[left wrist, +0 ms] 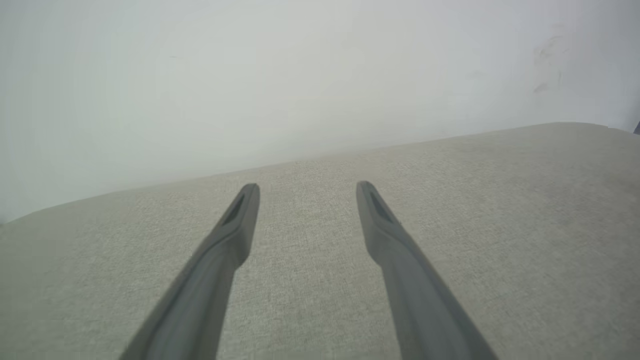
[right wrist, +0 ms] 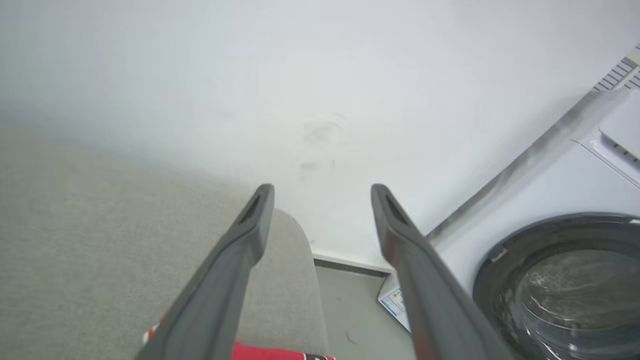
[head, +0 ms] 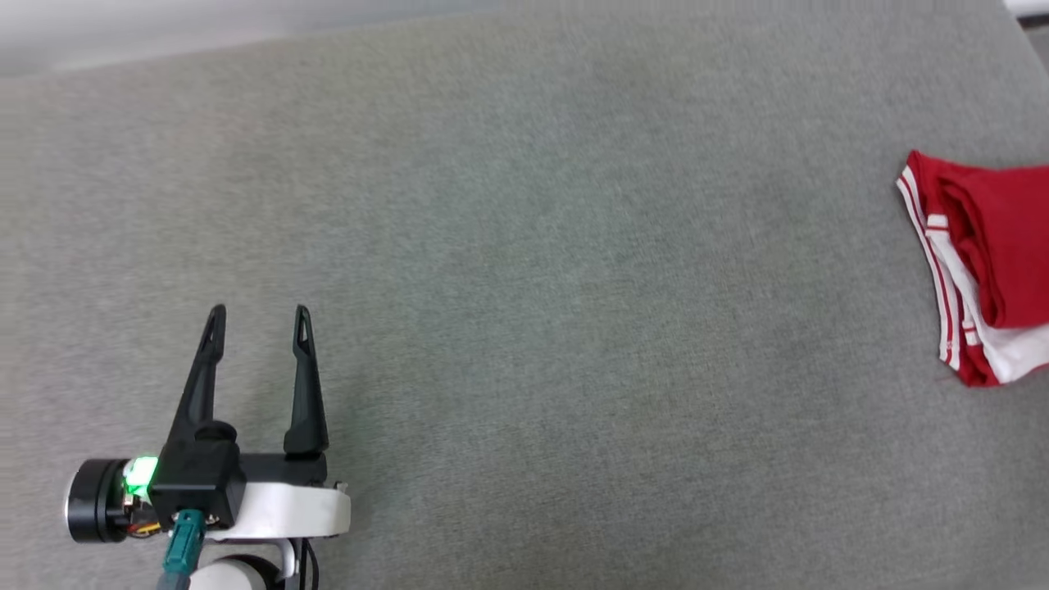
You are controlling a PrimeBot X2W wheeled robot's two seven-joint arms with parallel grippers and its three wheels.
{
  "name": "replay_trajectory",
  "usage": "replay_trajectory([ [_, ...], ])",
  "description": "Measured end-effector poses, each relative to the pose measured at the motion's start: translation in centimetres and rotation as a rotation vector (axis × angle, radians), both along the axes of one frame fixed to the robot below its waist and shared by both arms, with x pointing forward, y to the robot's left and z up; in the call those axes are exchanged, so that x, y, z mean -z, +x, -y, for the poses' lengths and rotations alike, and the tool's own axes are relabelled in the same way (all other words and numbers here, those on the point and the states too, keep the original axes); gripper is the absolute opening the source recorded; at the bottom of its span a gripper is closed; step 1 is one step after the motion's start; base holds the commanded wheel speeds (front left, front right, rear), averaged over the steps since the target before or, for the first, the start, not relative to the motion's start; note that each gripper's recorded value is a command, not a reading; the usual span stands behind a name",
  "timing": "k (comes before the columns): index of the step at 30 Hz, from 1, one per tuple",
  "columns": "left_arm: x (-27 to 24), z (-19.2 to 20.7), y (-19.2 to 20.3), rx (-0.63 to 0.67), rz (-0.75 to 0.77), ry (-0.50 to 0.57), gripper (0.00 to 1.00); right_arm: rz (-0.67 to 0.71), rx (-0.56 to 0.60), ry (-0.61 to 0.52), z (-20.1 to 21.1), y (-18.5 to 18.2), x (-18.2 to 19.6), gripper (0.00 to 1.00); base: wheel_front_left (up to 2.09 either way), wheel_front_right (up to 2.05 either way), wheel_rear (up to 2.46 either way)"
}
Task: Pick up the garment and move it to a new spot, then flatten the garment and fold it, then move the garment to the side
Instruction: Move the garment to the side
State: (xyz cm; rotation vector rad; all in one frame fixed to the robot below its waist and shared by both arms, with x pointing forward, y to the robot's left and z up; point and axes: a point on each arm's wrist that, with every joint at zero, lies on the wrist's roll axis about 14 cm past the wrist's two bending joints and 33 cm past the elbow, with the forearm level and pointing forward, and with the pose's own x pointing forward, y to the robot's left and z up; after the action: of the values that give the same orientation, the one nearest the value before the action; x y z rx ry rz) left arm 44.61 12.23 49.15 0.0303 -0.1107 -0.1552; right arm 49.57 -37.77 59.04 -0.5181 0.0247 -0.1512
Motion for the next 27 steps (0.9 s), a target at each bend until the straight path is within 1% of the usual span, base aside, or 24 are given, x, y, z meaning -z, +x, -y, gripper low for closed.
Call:
replay_trajectory([
  [2, -0.6, -0.5, -0.7, -0.016, 0.008, 0.002, 1.00, 0.088, -0.066, 0.035, -2.5, -0.1, -1.1, 1.00, 0.00, 0.00, 0.00],
  [5, -1.5, -1.3, -1.8, -0.038, 0.020, 0.003, 1.00, 0.161, -0.150, 0.070, -5.7, -0.4, -1.6, 1.00, 0.00, 0.00, 0.00],
  [12, -2.6, -3.2, -4.8, -0.094, 0.029, 0.012, 1.00, 0.260, -0.304, 0.211, -13.4, -2.5, -1.4, 1.00, 0.00, 0.00, 0.00],
  [15, -3.1, -3.8, -6.0, -0.110, 0.037, 0.015, 1.00, 0.286, -0.332, 0.273, -15.5, -3.9, -1.2, 1.00, 0.00, 0.00, 0.00],
  [21, -3.4, -4.6, -7.7, -0.134, 0.039, 0.016, 1.00, 0.274, -0.359, 0.378, -18.4, -6.8, 0.4, 1.00, 0.00, 0.00, 0.00],
  [24, -3.4, -4.7, -8.3, -0.140, 0.039, 0.015, 1.00, 0.278, -0.347, 0.427, -18.8, -7.9, 0.8, 1.00, 0.00, 0.00, 0.00],
  [27, -3.5, -4.7, -8.7, -0.141, 0.041, 0.011, 1.00, 0.252, -0.321, 0.461, -18.8, -9.2, 2.2, 1.00, 0.00, 0.00, 0.00],
])
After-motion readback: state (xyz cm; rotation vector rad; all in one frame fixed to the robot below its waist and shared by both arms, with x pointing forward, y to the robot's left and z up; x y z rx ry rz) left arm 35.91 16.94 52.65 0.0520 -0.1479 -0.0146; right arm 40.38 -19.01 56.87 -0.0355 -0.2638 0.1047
